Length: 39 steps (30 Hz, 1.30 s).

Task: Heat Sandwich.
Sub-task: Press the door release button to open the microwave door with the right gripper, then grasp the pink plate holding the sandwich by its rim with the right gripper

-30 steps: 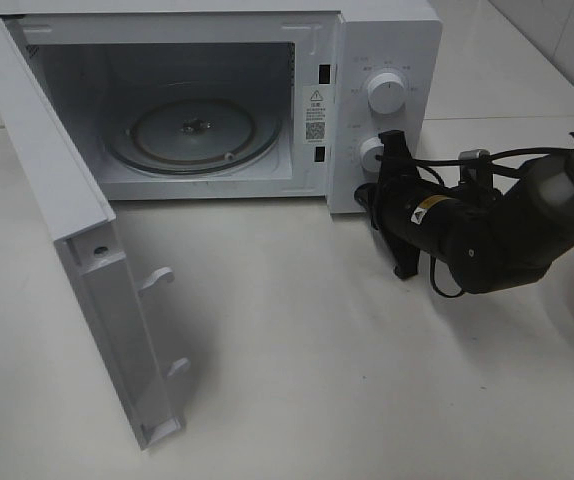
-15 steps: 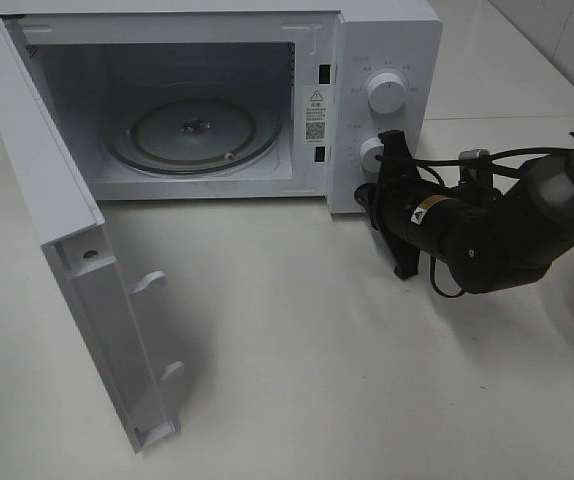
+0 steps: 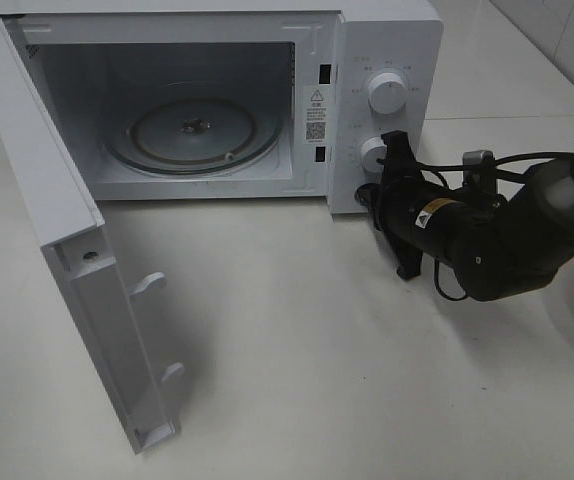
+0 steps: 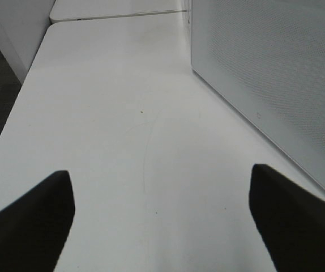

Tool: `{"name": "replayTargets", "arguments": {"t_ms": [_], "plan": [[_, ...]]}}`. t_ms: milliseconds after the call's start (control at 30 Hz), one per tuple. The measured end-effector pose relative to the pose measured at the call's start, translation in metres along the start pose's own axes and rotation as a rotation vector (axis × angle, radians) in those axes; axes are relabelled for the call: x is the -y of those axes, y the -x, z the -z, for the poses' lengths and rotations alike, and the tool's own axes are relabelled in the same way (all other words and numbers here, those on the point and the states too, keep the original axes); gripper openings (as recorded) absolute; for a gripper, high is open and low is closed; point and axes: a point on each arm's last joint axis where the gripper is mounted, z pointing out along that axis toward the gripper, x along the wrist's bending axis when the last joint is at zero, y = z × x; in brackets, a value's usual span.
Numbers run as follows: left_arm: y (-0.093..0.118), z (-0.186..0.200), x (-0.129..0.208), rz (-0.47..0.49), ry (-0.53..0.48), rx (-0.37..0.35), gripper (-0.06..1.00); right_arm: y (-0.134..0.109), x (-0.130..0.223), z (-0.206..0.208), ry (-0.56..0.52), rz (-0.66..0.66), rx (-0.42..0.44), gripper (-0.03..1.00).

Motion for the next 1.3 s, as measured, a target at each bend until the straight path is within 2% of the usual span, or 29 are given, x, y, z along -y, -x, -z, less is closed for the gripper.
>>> {"name": "replayTargets", "arguments": {"t_ms": [167,400,733,900,1133,1233,1300], "plan": [[0.000,0.000,0.000,0.000,0.000,0.000,0.77,-0.001,-0.001,0.012,0.001,0.002,-0.003,0.01],[0.000,0.000,0.000,0.000,0.000,0.000,0.77,-0.011,-0.010,0.034,0.041,-0.013,-0.076,0.01],[0.000,0.000,0.000,0.000,0.000,0.000,0.77,-0.004,-0.012,0.065,0.043,0.007,-0.040,0.01],[0.000,0.000,0.000,0.000,0.000,0.000,0.77,-0.006,-0.013,0.082,0.046,0.086,-0.054,0.01],[0.000,0.000,0.000,0.000,0.000,0.000,0.77,-0.019,-0.009,0.102,0.003,0.312,-0.101,0.01],[0.000,0.000,0.000,0.000,0.000,0.000,0.77,-0.023,-0.008,0.105,-0.014,0.359,-0.090,0.02],[0.000,0.000,0.000,0.000,0.000,0.000,0.77,-0.027,-0.008,0.110,-0.033,0.395,-0.052,0.02]]}}
